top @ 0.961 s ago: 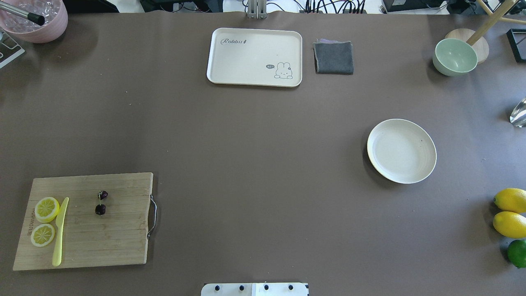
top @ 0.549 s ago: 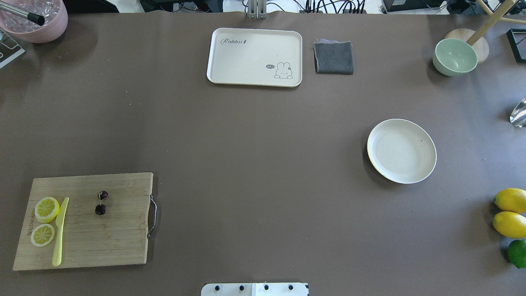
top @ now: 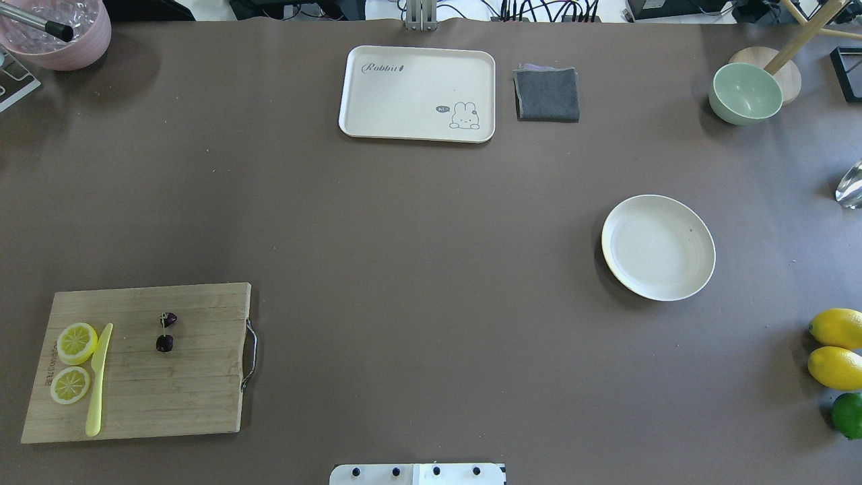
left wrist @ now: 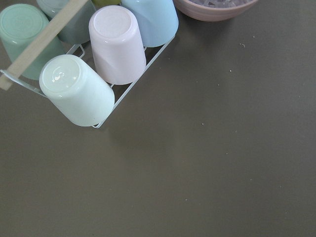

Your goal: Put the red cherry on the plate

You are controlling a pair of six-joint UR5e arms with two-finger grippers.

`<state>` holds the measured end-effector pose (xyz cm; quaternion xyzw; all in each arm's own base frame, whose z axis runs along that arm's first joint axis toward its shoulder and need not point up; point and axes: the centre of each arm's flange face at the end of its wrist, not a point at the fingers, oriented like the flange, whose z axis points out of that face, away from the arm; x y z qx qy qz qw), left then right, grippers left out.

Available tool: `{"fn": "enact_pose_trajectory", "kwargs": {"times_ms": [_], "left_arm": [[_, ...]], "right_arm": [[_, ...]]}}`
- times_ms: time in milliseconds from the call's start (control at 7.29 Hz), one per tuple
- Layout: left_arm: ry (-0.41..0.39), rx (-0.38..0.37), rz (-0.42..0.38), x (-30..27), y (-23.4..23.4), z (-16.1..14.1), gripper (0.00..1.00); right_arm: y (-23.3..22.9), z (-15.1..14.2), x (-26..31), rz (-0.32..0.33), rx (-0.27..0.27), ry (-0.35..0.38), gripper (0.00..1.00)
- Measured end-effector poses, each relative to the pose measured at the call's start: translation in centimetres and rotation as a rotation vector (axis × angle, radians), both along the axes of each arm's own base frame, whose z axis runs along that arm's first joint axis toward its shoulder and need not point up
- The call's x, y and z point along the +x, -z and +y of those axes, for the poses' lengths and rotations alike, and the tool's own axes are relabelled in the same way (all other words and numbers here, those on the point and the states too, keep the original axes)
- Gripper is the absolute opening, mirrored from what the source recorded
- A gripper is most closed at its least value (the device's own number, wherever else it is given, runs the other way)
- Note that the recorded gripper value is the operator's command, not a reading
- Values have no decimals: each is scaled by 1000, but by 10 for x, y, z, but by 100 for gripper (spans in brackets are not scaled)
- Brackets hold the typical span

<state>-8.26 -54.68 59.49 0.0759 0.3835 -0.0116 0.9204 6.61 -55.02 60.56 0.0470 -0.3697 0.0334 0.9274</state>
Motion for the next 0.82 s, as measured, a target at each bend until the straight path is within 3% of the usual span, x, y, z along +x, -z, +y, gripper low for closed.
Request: {"fn": "enact_pose_trajectory", "kwargs": {"times_ms": [824], "left_arm": [[0, 3, 0, 0, 1, -2, 98]], "right_arm": [[-2, 1, 0, 0, -2, 0, 100]]}}
